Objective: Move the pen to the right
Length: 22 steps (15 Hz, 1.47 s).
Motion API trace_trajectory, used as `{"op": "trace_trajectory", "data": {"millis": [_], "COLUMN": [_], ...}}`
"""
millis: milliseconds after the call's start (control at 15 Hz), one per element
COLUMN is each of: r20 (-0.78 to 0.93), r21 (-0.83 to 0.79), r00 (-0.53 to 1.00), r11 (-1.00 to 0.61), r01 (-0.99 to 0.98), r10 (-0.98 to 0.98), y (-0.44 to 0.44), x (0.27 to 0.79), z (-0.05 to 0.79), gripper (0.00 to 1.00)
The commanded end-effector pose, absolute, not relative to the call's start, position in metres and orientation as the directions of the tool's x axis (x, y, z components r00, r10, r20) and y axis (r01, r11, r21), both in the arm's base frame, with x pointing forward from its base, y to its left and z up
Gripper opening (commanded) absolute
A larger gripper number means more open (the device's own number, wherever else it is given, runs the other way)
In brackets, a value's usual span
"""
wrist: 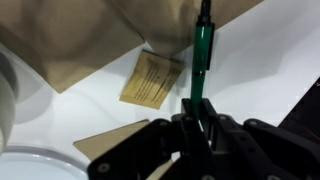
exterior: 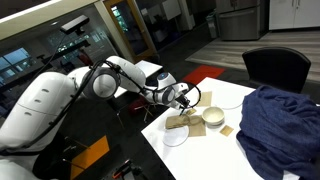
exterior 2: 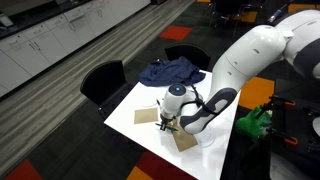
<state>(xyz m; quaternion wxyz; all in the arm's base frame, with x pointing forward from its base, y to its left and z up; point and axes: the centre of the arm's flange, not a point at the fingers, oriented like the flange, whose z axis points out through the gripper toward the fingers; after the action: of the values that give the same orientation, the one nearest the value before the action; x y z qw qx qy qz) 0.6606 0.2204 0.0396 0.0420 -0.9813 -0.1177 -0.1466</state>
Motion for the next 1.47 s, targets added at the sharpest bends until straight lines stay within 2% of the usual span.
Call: {"op": "trace_trajectory", "data": {"millis": [0, 667, 733, 800, 933, 1000, 1400], "r20": [0.309, 0.254, 0.255, 0.258, 0.262, 0.265, 0.297], "r21": [-0.072, -0.056, -0.057, -0.058, -0.057, -0.055, -0.019], "r00": [0.935, 0.952, 0.951, 0.95, 0.948, 0.947, 0.932], "r11": [-0.976, -0.98, -0.979, -0.978, -0.978, -0.977, -0.974], "r01": [0.206, 0.193, 0.197, 0.199, 0.2, 0.204, 0.224], "r10": [0.174, 0.173, 0.176, 0.178, 0.179, 0.183, 0.209], "y": [0.246, 0.285, 0.287, 0.288, 0.292, 0.293, 0.306], "x": [0.677, 0.685, 0.686, 0.685, 0.685, 0.684, 0.674], "z": [0.038, 0.028, 0.027, 0.026, 0.025, 0.025, 0.041], "gripper": [0.03, 0.03, 0.15, 0.38, 0.42, 0.47, 0.93]}}
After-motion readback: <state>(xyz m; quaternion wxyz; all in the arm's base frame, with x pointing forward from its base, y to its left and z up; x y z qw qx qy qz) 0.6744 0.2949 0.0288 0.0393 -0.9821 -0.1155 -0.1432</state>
